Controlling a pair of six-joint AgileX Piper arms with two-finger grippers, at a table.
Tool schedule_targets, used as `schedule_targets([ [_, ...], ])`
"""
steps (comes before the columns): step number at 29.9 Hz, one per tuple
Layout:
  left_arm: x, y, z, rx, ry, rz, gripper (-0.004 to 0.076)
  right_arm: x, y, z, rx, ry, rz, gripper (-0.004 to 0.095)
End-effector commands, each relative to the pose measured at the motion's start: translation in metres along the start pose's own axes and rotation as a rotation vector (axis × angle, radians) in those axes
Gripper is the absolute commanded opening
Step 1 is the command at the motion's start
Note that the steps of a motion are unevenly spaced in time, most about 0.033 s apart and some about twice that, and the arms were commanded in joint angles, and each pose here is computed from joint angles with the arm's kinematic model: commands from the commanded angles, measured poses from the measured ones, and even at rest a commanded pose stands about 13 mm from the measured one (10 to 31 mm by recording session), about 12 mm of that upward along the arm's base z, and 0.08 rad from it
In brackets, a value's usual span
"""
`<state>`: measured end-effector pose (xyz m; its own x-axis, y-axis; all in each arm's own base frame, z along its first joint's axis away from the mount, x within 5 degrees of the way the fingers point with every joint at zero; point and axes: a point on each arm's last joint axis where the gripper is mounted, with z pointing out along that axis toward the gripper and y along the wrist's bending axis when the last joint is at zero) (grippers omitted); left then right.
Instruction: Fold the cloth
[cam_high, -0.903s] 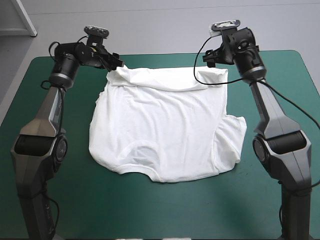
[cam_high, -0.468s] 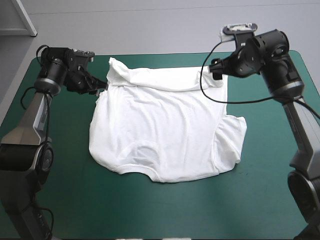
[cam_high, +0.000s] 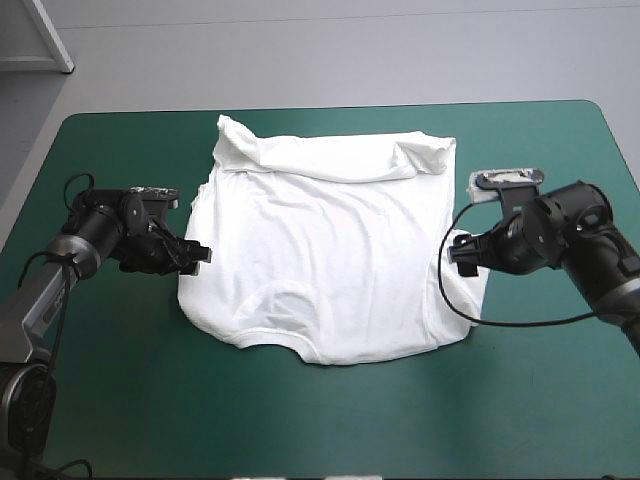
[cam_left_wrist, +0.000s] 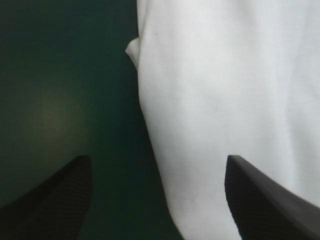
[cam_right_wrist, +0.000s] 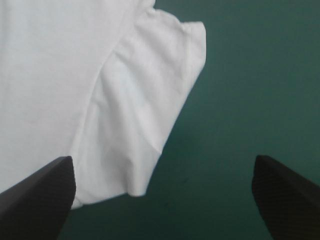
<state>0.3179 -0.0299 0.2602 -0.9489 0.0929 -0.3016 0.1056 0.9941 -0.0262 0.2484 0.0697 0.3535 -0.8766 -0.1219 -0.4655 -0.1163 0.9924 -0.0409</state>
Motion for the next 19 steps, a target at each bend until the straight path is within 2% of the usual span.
schedule_targets([
  [1,-0.005,-0.003,0.001,0.029,-0.095,-0.035,0.0584,0.017,-0.003,-0.006,-0.003,-0.04,-0.005,0.09],
  [7,-0.013,-0.008,0.03,0.088,-0.073,-0.032,0.0573,0.041,0.001,0.016,-0.051,0.041,0.021,0.09],
  [10,-0.014,-0.012,0.04,0.139,-0.06,-0.04,0.0524,0.048,0.005,0.028,-0.084,0.038,0.045,0.09],
  [13,-0.013,-0.012,0.05,0.144,-0.029,-0.029,0.0419,0.055,0.006,0.043,-0.098,0.011,0.093,0.09],
  [19,-0.003,-0.011,0.065,0.138,0.026,-0.029,0.0085,0.061,0.009,0.069,-0.118,-0.036,0.183,0.09],
])
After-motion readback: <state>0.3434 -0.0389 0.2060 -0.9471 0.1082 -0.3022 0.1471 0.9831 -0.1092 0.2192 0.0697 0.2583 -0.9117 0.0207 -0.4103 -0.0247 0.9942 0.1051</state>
